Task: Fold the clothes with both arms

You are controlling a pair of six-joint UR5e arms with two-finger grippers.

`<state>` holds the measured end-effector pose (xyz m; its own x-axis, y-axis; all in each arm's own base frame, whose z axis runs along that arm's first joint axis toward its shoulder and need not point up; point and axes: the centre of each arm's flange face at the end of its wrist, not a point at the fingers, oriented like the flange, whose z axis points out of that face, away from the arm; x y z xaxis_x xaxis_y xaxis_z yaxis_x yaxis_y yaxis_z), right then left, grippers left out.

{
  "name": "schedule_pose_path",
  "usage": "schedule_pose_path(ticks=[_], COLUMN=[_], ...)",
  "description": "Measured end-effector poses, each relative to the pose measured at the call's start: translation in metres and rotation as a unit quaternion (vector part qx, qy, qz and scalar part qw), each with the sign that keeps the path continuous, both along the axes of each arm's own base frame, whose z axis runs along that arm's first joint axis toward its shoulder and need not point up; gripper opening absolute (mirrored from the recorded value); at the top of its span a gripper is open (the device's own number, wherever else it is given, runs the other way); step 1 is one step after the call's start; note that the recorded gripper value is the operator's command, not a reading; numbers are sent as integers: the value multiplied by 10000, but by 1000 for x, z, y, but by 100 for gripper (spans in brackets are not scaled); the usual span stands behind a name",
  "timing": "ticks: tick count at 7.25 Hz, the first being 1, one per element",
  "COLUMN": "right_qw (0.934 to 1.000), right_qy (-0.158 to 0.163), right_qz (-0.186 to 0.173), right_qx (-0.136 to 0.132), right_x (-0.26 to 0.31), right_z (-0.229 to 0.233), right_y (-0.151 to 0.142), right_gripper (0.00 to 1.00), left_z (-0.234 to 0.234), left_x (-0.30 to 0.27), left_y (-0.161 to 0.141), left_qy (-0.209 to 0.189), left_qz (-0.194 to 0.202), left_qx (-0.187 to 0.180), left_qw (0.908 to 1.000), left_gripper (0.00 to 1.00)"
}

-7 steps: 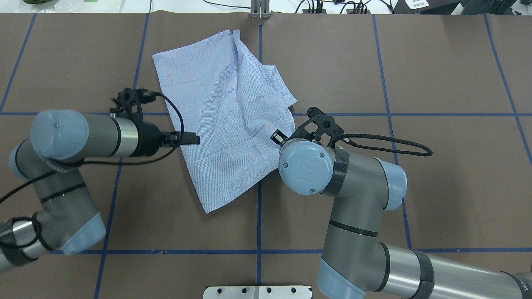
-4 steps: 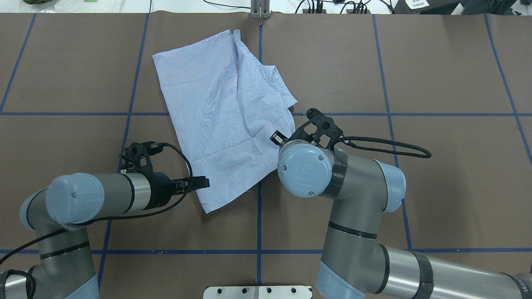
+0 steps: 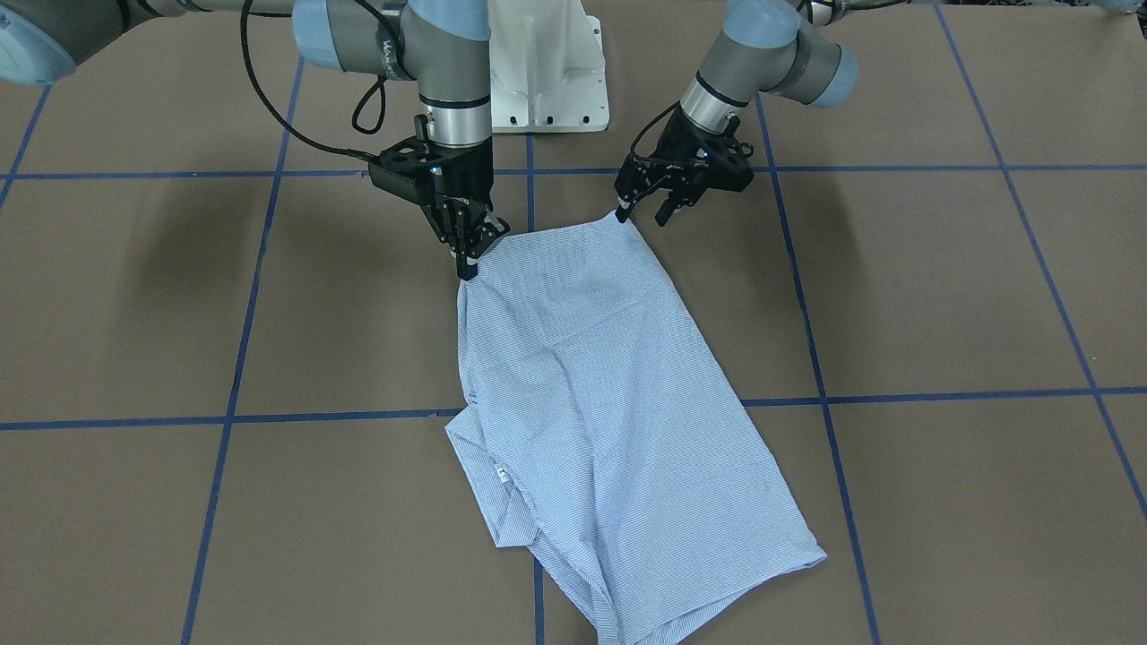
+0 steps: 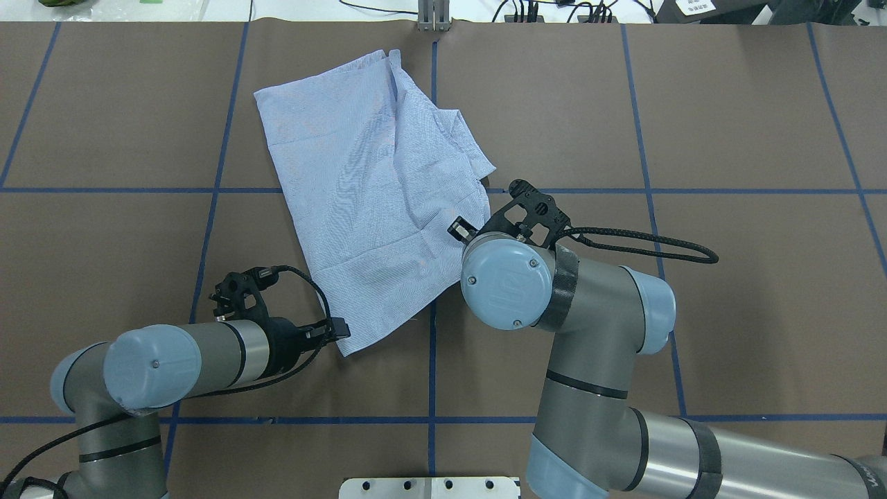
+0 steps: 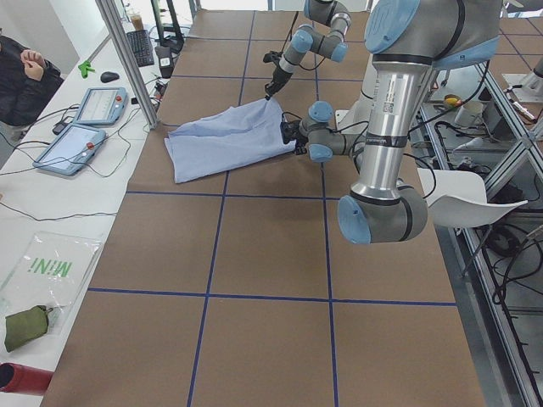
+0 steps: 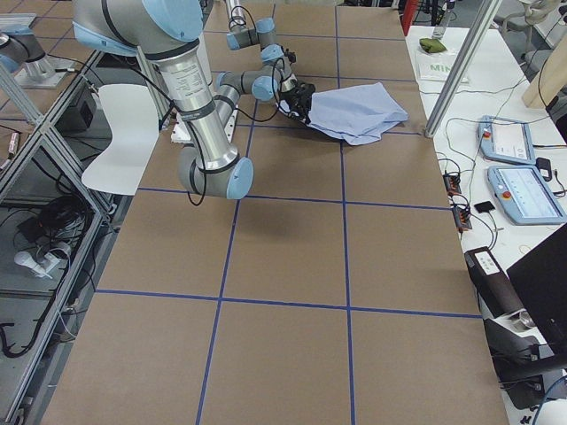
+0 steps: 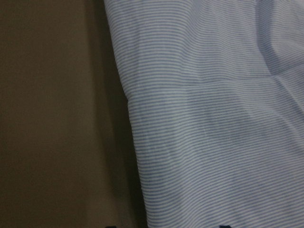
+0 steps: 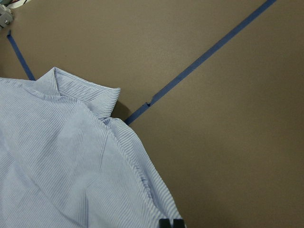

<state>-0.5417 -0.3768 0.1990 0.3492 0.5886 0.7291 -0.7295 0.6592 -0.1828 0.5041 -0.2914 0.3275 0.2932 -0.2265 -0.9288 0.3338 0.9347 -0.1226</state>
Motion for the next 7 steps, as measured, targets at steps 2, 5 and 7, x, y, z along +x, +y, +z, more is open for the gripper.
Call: schedule_pose_path(ticks=[2,5,7], right_qw=[10000,10000,10000], right_qy=[-24,-39,-45], right_qz=[2,0,2], right_qx=[10,15,16], right_x=[1,1,1], right_z=[-2,-4,-4], right_y=[0,0,0], right_gripper=[0,0,0], left_z=[-6,-9,-8], left_x=[10,22,23], left_y=[6,17,20], left_qy=[59,62,53], left_qz=[47,168,184], left_qx=[-54,-71,-76], left_qw=[10000,9998,9998], left_gripper=[59,46,38])
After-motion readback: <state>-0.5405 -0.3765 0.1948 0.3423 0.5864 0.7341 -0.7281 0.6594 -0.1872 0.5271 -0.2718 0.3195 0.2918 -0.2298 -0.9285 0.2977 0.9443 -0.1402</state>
